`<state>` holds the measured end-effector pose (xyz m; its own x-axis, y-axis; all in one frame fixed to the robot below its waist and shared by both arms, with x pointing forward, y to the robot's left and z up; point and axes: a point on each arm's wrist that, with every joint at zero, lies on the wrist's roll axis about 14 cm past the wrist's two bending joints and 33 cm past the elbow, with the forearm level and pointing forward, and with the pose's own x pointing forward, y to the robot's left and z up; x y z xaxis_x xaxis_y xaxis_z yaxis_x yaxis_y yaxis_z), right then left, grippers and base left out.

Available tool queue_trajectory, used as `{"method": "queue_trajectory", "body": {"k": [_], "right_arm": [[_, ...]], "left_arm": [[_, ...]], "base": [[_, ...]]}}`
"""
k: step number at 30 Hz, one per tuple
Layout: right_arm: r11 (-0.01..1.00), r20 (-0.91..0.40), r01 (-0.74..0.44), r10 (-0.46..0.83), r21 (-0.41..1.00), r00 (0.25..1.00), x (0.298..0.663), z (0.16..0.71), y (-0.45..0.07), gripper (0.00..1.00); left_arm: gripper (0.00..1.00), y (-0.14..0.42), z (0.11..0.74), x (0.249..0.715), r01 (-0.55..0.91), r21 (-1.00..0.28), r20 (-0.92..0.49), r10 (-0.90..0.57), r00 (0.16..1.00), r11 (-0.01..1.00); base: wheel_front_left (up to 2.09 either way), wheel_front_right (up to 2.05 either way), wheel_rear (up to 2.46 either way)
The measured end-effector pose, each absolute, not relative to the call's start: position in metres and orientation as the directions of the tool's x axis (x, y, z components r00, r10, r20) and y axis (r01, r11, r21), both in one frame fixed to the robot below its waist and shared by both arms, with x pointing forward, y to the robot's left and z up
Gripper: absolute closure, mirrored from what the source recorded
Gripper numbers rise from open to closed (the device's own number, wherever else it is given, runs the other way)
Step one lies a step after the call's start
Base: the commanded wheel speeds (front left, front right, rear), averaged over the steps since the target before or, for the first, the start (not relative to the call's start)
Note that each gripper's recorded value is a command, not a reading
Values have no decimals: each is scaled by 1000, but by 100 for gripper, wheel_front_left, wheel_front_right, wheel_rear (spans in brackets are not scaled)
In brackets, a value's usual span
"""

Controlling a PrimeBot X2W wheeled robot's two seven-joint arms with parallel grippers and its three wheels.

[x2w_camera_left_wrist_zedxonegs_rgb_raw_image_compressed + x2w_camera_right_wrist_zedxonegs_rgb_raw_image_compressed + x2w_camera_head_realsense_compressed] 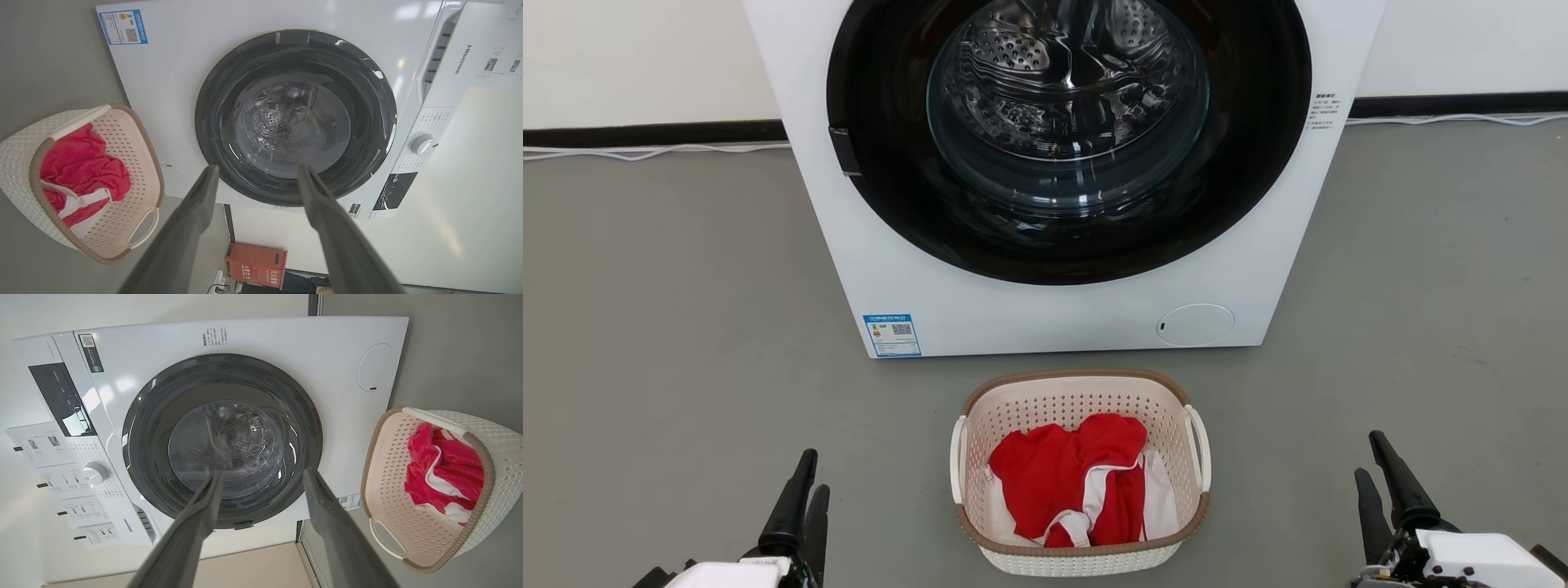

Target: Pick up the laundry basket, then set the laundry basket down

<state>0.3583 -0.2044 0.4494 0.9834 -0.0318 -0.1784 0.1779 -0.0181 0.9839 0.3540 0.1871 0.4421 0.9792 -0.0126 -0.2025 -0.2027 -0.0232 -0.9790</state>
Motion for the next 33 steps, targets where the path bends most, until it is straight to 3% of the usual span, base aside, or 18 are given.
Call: {"method": "queue_trajectory", "body": {"k": [12,33], "right_arm": [[45,-166,168,-48,985,985,360,454,-205,0],[424,-137,142,-44,894,990,364,465,-204,0]], "left_arm": [[0,185,443,355,-199,-980,-199,1,980,-10],[0,184,443,356,-205,-948,-208,16,978,245]], "base": [[0,0,0],[0,0,0]]}}
